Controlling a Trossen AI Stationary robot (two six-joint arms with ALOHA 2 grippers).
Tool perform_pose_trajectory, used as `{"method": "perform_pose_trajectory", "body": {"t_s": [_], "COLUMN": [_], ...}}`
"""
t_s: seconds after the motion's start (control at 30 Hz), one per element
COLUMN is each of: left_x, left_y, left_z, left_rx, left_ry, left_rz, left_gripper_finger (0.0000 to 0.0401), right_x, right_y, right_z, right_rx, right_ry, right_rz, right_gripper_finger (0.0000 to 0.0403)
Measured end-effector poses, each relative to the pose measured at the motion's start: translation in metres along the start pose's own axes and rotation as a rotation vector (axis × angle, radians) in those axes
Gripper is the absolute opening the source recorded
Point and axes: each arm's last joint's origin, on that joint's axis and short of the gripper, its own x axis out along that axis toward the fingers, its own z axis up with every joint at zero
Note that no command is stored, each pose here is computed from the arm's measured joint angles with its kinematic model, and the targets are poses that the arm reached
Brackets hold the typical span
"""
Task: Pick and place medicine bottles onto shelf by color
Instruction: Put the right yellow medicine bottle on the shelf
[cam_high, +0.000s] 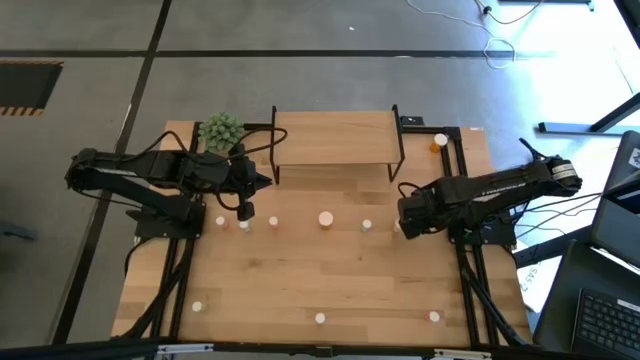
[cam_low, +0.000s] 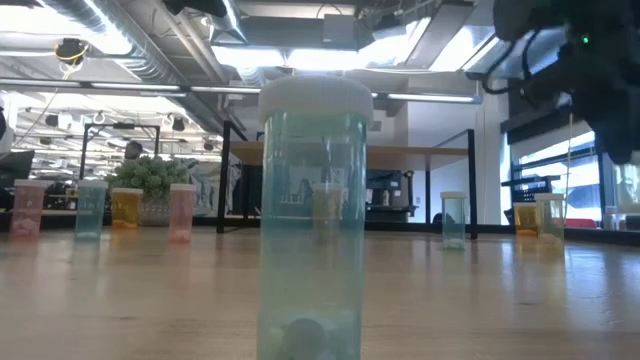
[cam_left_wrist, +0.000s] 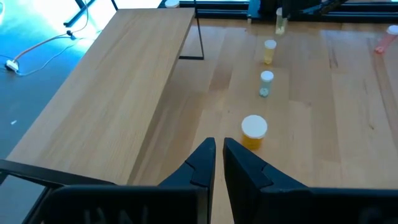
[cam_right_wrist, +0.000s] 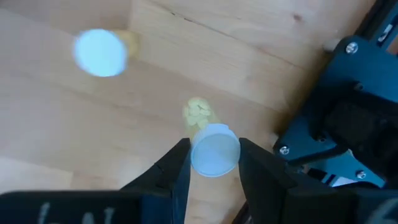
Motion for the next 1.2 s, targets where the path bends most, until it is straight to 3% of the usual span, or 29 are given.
{"method": "perform_pose_trajectory", "body": {"t_s": [0.2, 0.67, 1.2], "left_x": [0.0, 0.001, 0.023], "left_y": [0.0, 0.004, 0.02], "left_z": [0.0, 0.0, 0.006], "left_rx": [0.0, -0.01, -0.071], "left_ry": [0.0, 0.002, -0.004], "left_rz": [0.0, 0.026, 0.127], "left_gripper_finger": [0.0027, 0.0028, 0.0027], "right_x": [-0.027, -0.103, -0.143], "right_y": [0.003, 0.006, -0.011], "right_z": [0.004, 0.019, 0.053], "right_rx": [-0.046, -0.184, -0.291], "right_ry": [-0.016, -0.203, -0.373], "right_rz": [0.048, 0.239, 0.318], "right_gripper_finger": [0.0123, 0.0123, 0.0123]}}
